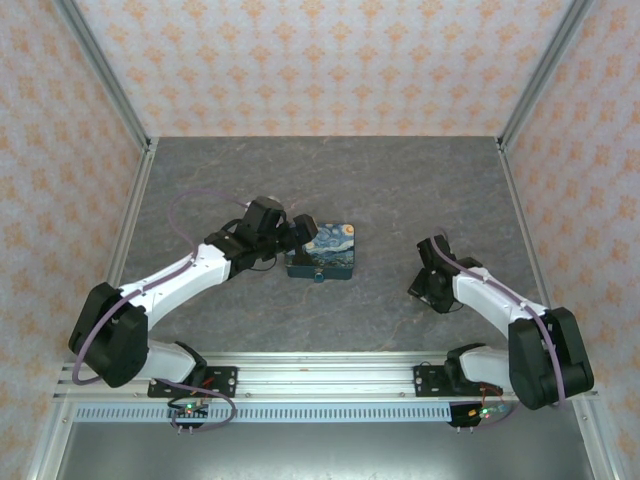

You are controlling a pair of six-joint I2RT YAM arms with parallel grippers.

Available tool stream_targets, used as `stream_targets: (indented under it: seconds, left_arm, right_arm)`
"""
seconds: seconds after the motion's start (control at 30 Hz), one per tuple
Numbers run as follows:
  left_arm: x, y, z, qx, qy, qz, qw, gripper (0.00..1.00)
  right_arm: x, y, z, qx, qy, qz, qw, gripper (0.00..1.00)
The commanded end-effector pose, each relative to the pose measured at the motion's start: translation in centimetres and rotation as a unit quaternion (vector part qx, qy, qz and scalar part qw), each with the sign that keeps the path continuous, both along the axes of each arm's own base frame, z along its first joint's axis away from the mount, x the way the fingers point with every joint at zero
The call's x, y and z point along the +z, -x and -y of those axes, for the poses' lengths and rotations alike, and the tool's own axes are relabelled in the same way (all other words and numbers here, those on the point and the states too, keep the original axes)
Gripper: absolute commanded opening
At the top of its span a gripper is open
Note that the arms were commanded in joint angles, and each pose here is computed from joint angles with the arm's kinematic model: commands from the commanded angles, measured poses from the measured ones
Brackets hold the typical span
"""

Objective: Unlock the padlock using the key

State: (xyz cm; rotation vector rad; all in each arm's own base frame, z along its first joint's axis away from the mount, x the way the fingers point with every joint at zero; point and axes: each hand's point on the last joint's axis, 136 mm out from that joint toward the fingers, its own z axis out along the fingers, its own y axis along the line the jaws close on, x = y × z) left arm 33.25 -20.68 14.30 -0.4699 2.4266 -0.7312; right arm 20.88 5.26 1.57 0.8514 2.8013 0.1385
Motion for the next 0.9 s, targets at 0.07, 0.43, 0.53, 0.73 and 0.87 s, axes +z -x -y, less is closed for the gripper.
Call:
stream_targets:
  seconds: [0.07,0.43,0.53,0.73,0.87]
  left_arm:
    - [-0.8,0.3,0.3,-0.001,0.002,-0.009,1.0,1.0]
    - [-0.4,0.2,0.4,-0.001,0.004,-0.005,1.0,1.0]
    - [-0.4,0.2,0.5,-0.002,0.004,-0.006,1.0,1.0]
    - [-0.2,0.3,0.5,-0.004,0.004,-0.005,1.0,1.0]
    - [-0.3,0.3,0.5,-0.004,0.005,-0.006,1.0,1.0]
  right_arm:
    - [-0.5,-0.4,-0.5,0.009,-0.011,-0.004,1.0,0.36]
    - [-0.6,-0.3,-1.4,0.033,-0.03,-0.012,0.999,0.03]
    - [-0.4,-0.2,-2.2,0.045,-0.052,-0.014,0.998,0.0]
    - [0.8,0.5,-4.4,0.05,-0.119,0.0,0.992,0.0]
    - [1.7,1.5,-6.2,0.057,-0.155,0.012,0.986,0.0]
